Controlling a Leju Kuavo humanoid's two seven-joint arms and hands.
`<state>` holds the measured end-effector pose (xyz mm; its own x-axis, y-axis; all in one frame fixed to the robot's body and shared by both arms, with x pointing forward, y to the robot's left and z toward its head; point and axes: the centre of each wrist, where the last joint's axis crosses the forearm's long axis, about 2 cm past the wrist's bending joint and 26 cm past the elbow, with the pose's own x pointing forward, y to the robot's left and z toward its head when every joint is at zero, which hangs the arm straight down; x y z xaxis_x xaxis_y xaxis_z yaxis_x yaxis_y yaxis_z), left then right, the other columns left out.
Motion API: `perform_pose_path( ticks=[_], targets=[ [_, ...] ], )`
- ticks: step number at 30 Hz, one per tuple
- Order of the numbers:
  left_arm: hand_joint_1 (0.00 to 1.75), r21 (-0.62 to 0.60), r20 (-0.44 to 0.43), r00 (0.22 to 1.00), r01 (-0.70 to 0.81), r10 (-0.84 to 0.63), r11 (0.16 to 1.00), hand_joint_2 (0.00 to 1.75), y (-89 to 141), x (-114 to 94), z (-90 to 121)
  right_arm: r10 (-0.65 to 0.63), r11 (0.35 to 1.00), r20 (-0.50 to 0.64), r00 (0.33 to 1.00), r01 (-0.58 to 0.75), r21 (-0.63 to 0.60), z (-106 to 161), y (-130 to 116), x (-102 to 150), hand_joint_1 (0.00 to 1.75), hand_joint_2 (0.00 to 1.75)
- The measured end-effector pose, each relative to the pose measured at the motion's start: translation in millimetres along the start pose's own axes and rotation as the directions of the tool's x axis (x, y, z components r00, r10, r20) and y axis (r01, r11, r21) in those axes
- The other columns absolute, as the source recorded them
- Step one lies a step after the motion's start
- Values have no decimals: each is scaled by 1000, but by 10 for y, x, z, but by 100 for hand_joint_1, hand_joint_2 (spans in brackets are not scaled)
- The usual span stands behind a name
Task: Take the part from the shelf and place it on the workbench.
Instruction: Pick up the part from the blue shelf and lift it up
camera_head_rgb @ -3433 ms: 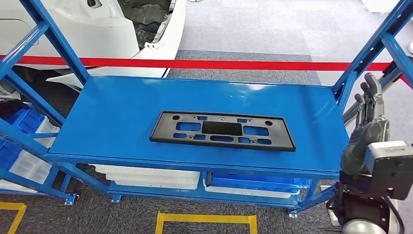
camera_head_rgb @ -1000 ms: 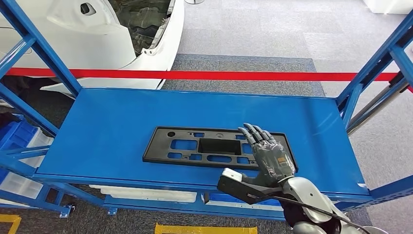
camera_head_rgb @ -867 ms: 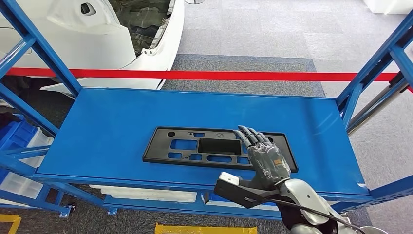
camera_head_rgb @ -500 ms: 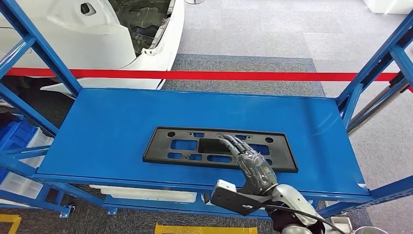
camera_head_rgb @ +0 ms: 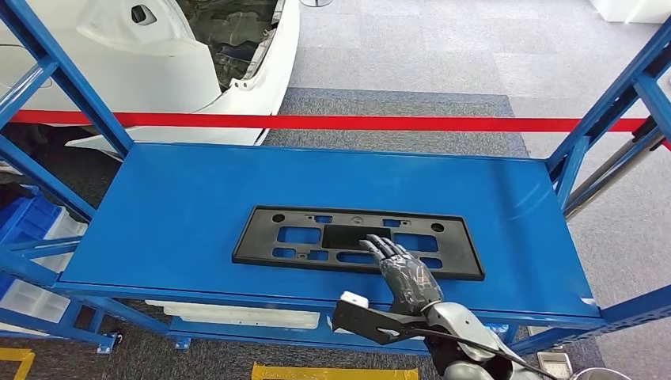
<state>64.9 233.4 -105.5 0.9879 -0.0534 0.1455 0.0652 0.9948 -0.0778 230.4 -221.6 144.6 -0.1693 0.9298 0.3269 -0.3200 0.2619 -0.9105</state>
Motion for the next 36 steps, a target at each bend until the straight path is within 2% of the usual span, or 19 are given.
perform_pose_path(
  ticks=[9, 15, 18, 27, 36],
  targets=[
    [0, 6, -25, 1000, -10, 10, 1000, 0, -67, 11, 2, 123, 991, -94, 988, -127, -37, -117, -69, -68, 0, 175],
    [0, 22, -41, 999, -10, 11, 1000, 0, -150, 33, 7, 260, 957, -179, 949, -278, -80, -182, -140, -102, 0, 175],
    [0, 22, -43, 999, -12, 13, 1000, 0, -153, 35, 7, 293, 946, -196, 936, -313, -80, -186, -155, -131, 0, 175],
    [0, 33, -49, 999, -23, 25, 999, 0, -167, 42, 8, 294, 947, -215, 931, -314, -66, -201, -204, -196, 0, 175],
    [0, 31, -50, 999, -10, 11, 999, 0, -168, 49, 8, 217, 971, -232, 948, -235, -54, -208, -175, -296, 0, 175]
  ],
)
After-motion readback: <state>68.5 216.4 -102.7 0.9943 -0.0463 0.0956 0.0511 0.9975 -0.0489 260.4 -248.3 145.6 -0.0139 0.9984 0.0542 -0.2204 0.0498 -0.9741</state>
